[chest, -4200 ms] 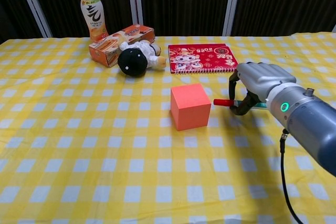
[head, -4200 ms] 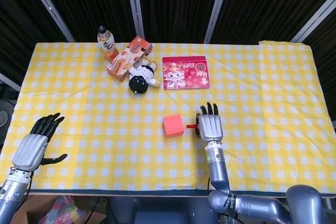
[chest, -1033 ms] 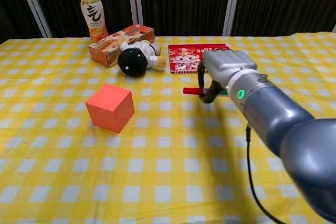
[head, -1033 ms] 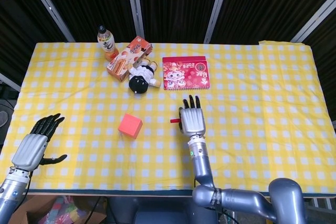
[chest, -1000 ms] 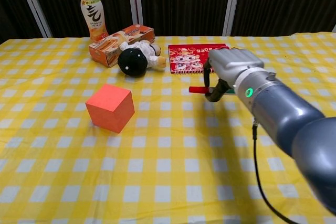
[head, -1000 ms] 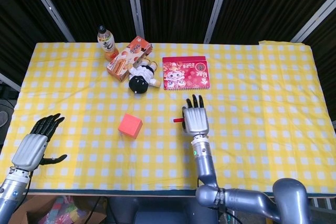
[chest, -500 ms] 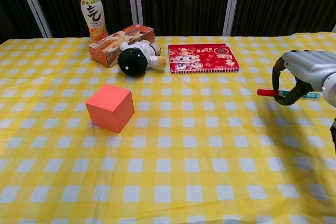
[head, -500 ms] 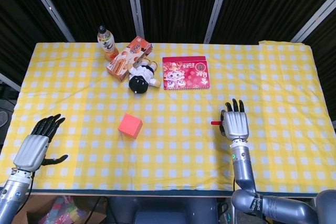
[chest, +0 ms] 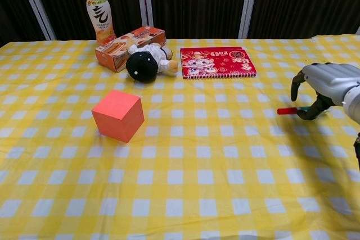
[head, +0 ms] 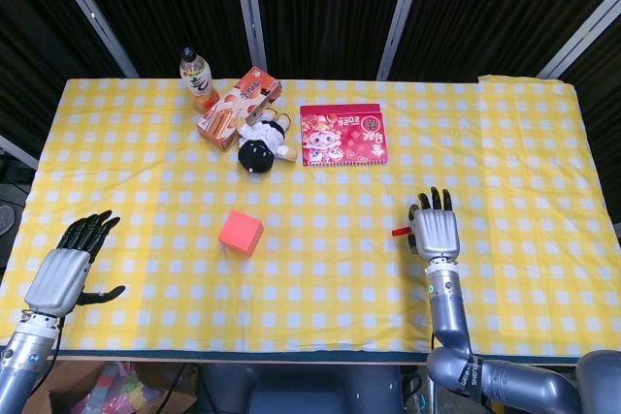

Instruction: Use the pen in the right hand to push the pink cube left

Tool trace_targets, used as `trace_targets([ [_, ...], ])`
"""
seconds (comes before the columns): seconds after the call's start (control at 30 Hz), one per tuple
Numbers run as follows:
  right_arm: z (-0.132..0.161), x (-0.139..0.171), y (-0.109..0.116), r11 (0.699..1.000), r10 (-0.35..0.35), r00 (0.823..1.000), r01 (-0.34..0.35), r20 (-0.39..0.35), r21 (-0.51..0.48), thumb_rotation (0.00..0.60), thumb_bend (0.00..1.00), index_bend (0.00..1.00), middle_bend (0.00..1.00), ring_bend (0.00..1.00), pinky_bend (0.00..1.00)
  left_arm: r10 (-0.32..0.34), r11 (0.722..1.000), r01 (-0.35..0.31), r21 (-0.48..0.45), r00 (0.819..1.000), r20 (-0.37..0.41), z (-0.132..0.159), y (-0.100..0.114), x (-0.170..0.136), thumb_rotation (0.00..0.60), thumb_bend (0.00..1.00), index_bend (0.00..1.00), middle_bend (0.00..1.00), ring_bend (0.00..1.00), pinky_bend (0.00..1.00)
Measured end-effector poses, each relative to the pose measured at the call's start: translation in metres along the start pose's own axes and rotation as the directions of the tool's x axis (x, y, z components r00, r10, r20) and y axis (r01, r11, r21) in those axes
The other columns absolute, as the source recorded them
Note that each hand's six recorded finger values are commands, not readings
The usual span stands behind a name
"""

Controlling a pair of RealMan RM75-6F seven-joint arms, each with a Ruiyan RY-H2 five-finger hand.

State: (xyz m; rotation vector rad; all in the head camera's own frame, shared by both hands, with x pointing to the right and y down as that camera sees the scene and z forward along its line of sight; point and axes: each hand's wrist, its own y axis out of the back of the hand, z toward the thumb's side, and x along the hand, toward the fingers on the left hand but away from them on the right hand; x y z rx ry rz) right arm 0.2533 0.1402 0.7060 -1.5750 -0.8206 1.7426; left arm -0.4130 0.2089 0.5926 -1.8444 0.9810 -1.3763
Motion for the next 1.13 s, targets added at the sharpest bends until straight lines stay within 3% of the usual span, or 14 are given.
trace_targets([
  [0.17, 0.000, 0.003, -0.001, 1.000, 0.010, 1.000, -0.010, -0.001, 0.009, 0.600, 0.51, 0.26, 0.12, 0.00, 0.00, 0.001, 1.000, -0.001, 0.001, 1.000, 0.002, 0.000, 0.000, 0.000, 0.600, 0.00, 0.00, 0.00, 0.00, 0.00],
  [0.3, -0.001, 0.008, 0.003, 1.000, 0.006, 1.000, -0.006, -0.003, 0.000, 0.600, 0.51, 0.26, 0.10, 0.00, 0.00, 0.005, 1.000, -0.005, 0.000, 1.000, 0.003, 0.000, 0.001, -0.001, 0.600, 0.00, 0.00, 0.00, 0.00, 0.00],
  [0.53, -0.019, 0.027, 0.029, 0.997, -0.051, 0.998, 0.049, -0.028, -0.052, 0.600, 0.51, 0.12, 0.02, 0.00, 0.00, 0.013, 1.000, -0.013, 0.000, 1.000, 0.007, 0.000, 0.003, -0.002, 0.600, 0.00, 0.00, 0.00, 0.00, 0.00],
  [0.7, -0.058, 0.057, 0.049, 0.992, -0.114, 0.992, 0.110, -0.048, -0.067, 0.600, 0.51, 0.01, 0.00, 0.00, 0.00, 0.027, 1.000, -0.027, 0.009, 1.000, 0.012, 0.000, 0.004, -0.002, 0.600, 0.00, 0.00, 0.00, 0.00, 0.00],
  [0.8, -0.085, 0.080, 0.055, 0.986, -0.145, 0.988, 0.140, -0.050, -0.088, 0.600, 0.50, 0.00, 0.00, 0.00, 0.00, 0.036, 0.999, -0.037, 0.024, 0.999, 0.023, 0.002, 0.005, -0.002, 0.600, 0.00, 0.00, 0.00, 0.00, 0.00],
  [0.97, -0.129, 0.124, 0.059, 0.975, -0.187, 0.981, 0.181, -0.041, -0.126, 0.600, 0.48, 0.00, 0.00, 0.00, 0.00, 0.061, 0.997, -0.062, 0.048, 0.998, 0.036, 0.002, 0.006, -0.002, 0.600, 0.00, 0.00, 0.00, 0.00, 0.00],
  [1.13, -0.169, 0.166, 0.050, 0.968, -0.231, 0.973, 0.227, -0.024, -0.103, 0.600, 0.48, 0.00, 0.00, 0.00, 0.00, 0.079, 0.995, -0.080, 0.065, 0.997, 0.021, -0.001, 0.007, -0.001, 0.600, 0.00, 0.00, 0.00, 0.00, 0.00],
])
